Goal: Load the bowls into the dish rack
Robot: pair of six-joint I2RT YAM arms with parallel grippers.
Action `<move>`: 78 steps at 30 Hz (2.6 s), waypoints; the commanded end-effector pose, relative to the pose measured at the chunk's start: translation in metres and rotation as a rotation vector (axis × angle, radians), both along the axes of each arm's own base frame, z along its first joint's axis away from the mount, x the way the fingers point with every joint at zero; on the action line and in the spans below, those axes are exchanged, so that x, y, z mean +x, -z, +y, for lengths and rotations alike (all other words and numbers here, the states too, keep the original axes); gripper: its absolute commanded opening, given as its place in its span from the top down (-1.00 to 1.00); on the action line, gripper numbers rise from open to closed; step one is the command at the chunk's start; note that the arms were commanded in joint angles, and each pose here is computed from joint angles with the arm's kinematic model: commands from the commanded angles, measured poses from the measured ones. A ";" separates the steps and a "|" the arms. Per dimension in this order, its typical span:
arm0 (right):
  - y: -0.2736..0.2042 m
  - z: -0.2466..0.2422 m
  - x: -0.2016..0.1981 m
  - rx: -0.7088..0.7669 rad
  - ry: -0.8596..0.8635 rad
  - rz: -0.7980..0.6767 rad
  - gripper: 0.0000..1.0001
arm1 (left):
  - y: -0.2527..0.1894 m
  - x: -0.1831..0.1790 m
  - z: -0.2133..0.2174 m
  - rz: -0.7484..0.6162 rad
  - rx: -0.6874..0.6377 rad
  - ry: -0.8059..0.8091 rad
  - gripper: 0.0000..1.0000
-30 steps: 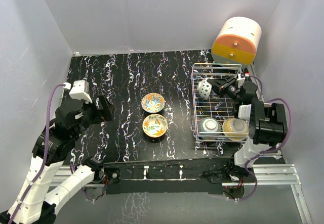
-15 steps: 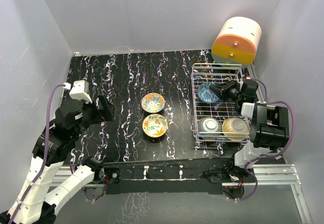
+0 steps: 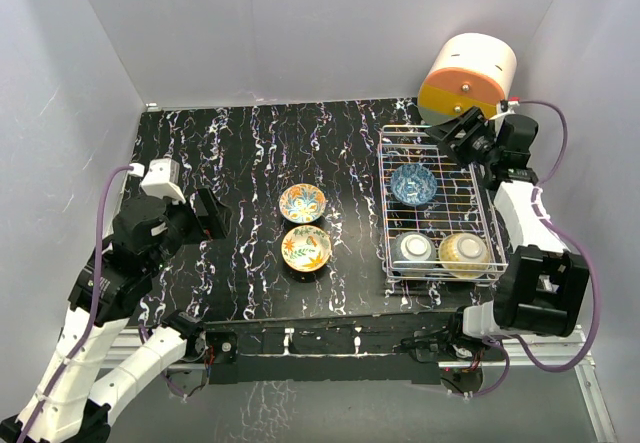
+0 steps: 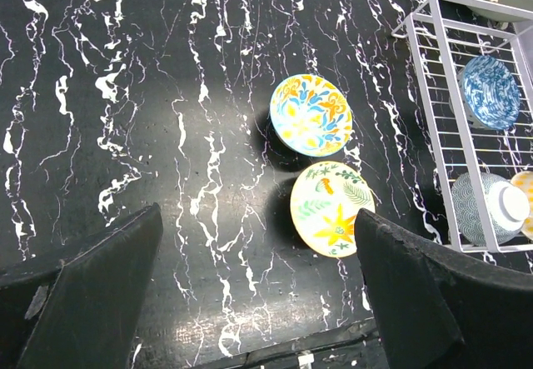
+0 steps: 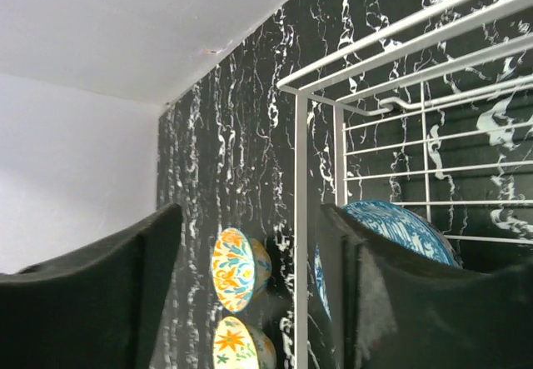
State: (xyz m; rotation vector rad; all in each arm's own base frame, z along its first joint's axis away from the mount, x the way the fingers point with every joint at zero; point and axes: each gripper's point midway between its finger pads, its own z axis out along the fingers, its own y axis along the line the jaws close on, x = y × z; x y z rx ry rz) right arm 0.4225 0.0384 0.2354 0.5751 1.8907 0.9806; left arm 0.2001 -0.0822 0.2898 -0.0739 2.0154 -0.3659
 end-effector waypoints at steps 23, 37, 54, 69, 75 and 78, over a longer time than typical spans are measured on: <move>0.032 0.062 -0.024 -0.765 -0.006 0.258 -0.87 | -0.007 0.001 -0.005 -0.053 0.023 0.057 -0.94; 0.074 0.058 -0.007 -0.763 0.113 0.385 -0.54 | -0.007 -0.002 0.001 -0.067 0.106 0.088 -0.94; 0.107 0.058 0.008 -0.754 0.165 0.445 -0.22 | -0.013 -0.005 0.008 -0.082 0.154 0.096 -0.94; 0.120 0.068 0.009 -0.697 0.145 0.422 0.84 | -0.009 -0.004 0.009 -0.064 0.170 0.091 -0.94; 0.079 0.083 0.009 -0.561 0.137 0.255 0.84 | -0.007 -0.002 0.007 -0.054 0.169 0.093 -0.94; 0.048 0.093 0.010 -0.460 0.137 0.136 0.84 | -0.007 -0.001 0.007 -0.050 0.168 0.089 -0.94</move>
